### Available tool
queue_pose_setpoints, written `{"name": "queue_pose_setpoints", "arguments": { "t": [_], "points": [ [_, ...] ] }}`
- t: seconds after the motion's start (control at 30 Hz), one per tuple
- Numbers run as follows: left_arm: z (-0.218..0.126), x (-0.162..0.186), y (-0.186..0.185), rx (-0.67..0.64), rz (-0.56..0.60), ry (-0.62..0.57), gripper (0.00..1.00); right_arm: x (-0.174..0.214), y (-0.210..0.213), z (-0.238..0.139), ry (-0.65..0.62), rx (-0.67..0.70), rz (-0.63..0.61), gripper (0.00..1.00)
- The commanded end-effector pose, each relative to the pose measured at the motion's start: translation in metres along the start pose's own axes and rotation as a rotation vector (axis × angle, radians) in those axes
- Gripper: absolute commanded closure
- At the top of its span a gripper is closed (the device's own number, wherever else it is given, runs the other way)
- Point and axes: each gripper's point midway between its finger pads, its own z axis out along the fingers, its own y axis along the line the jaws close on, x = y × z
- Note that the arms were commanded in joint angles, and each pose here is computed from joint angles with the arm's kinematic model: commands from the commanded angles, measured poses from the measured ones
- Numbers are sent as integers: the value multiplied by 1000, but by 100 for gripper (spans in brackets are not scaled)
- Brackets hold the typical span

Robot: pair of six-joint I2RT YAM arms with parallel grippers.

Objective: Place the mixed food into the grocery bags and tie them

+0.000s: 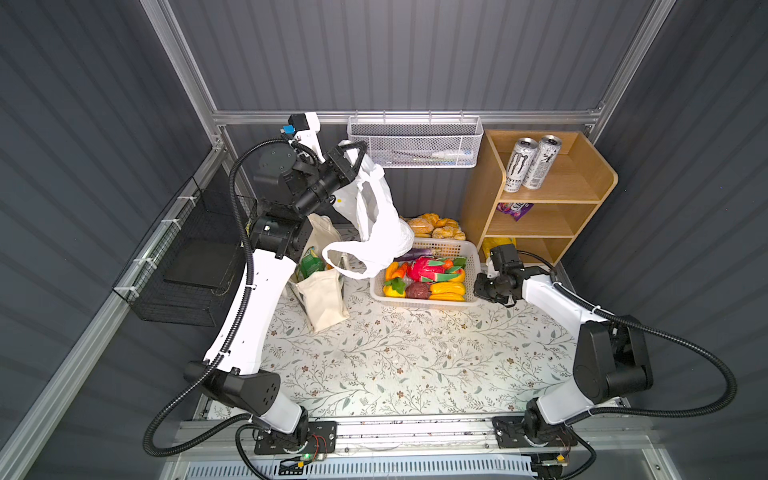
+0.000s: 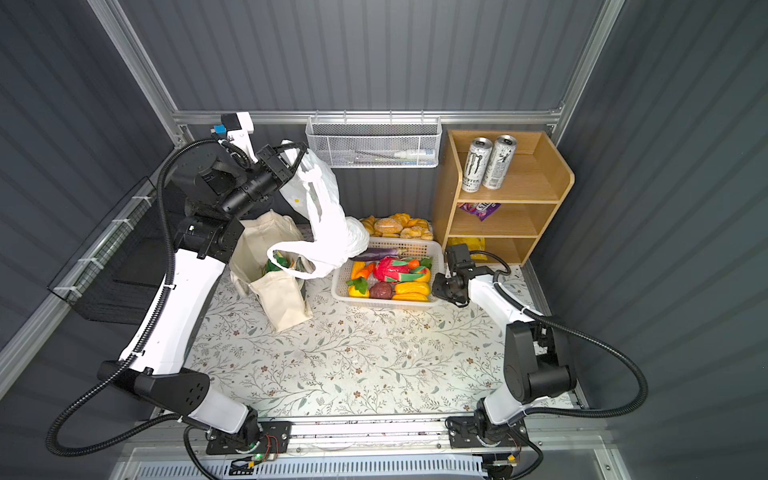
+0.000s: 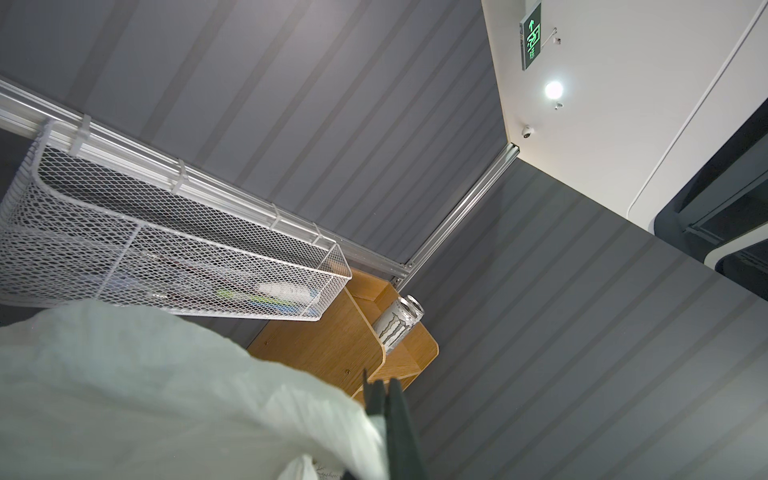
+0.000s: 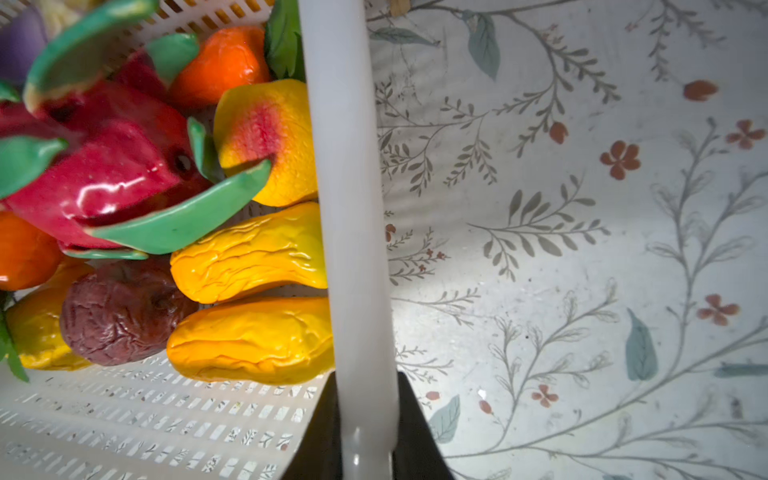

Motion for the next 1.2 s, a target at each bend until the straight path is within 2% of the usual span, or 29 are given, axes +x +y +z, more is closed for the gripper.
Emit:
{"name": "queue_pose_setpoints", "arguments": {
  "t": [0.0,0.13,0.37,0.53,0.6,0.63,0.77,0.87,0.97,1.17],
  "points": [
    [-8,-6,-23,64,6,-17,100,14,-10,-8,5,16,33,98],
    [-6,-5,-23,68,0,-20,100,32,-17,-18,0,9,66,100],
    [-4,-3,-25,82,-3,-17,100,46,-63,-44,-58,150,162,100],
    [-5,-3,-26,85,0,-17,100,37,-99,-68,-145,213,320,58],
    [-6,-3,-26,83,1,-16,100,31,-101,-78,-175,195,347,47],
    [-6,-3,-26,81,6,-16,100,27,-97,-85,-188,181,344,44],
    [-6,0,-23,72,12,-5,100,9,-57,-123,-279,-10,299,42],
    [-5,2,-19,60,23,-6,100,2,-4,-141,-285,-161,196,43],
    [-7,-1,-13,16,66,-18,100,9,61,-131,-198,-264,55,42],
    [-23,-27,6,-198,236,-96,100,27,190,-94,-60,-400,-174,43]
  ]
}}
